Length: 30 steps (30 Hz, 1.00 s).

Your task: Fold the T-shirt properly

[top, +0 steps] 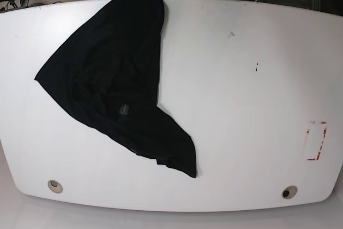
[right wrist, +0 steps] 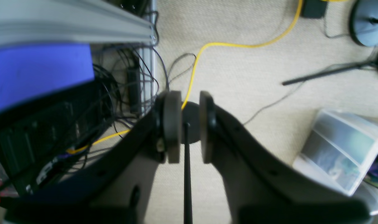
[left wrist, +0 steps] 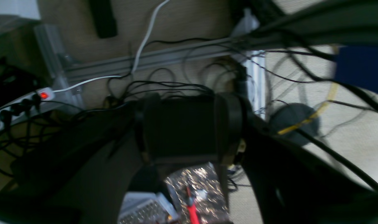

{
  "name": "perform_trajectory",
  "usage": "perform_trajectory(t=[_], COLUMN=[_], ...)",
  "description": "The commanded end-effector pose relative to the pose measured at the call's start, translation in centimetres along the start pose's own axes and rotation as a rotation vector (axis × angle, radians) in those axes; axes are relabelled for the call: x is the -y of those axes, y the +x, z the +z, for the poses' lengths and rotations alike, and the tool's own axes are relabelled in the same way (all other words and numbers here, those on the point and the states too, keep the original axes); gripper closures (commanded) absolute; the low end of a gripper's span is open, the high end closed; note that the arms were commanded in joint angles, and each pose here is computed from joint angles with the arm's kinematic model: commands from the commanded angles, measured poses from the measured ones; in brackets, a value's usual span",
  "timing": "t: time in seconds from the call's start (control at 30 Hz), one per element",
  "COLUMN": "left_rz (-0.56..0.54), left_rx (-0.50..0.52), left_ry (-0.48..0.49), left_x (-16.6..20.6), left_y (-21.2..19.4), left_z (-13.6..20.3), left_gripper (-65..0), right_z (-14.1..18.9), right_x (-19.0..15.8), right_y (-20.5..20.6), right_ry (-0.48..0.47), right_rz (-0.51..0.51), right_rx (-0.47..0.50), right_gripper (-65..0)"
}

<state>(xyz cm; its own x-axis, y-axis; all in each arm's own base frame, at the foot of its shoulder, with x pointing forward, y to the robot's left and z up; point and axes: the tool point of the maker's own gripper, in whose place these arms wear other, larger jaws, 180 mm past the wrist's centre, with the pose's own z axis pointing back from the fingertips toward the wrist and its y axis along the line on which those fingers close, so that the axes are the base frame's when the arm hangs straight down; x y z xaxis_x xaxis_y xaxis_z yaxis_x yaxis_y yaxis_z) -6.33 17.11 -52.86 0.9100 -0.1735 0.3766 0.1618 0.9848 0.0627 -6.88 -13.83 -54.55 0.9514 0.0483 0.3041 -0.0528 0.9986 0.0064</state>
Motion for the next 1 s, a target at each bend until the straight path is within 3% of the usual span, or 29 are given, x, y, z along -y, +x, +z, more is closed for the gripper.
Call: perform_trajectory(t=[0.0,0.2,0.4,0.57,0.8,0.97], left_rz=[-0.036,-0.086,-0.128,-0.140,-0.145,-0.083], left_rx=[0.029,0.074,0.119,0.161,0.244,0.311], left_ry=[0.014,-0.001,-0.016,-0.009,0.097,0.154], left_x=[-1.3,-1.6,-1.7,-2.0,-5.2,-7.4], left_y=[0.6,2.0,3.8,5.5,9.0,11.4], left_z=[2.0,5.3,7.7,8.9,10.7,11.8], left_gripper=[-25.8,-25.8,-25.8,-25.8,-26.0,-26.0], right_z=[1.4,4.0,6.7,8.7,11.7,12.6], right_x=[0.2,-0.2,-1.0,-1.0,-0.5,-0.4], right_y=[0.1,-0.2,1.0,2.6,6.4,8.5], right_ry=[-0.007,0.039,0.108,0.120,0.110,0.112], right_rz=[-0.028,-0.150,-0.201,-0.191,-0.132,-0.105], right_rx=[0.028,0.063,0.119,0.168,0.261,0.255], right_gripper=[-9.4,-9.4,-9.4,-9.4,-9.4,-9.4])
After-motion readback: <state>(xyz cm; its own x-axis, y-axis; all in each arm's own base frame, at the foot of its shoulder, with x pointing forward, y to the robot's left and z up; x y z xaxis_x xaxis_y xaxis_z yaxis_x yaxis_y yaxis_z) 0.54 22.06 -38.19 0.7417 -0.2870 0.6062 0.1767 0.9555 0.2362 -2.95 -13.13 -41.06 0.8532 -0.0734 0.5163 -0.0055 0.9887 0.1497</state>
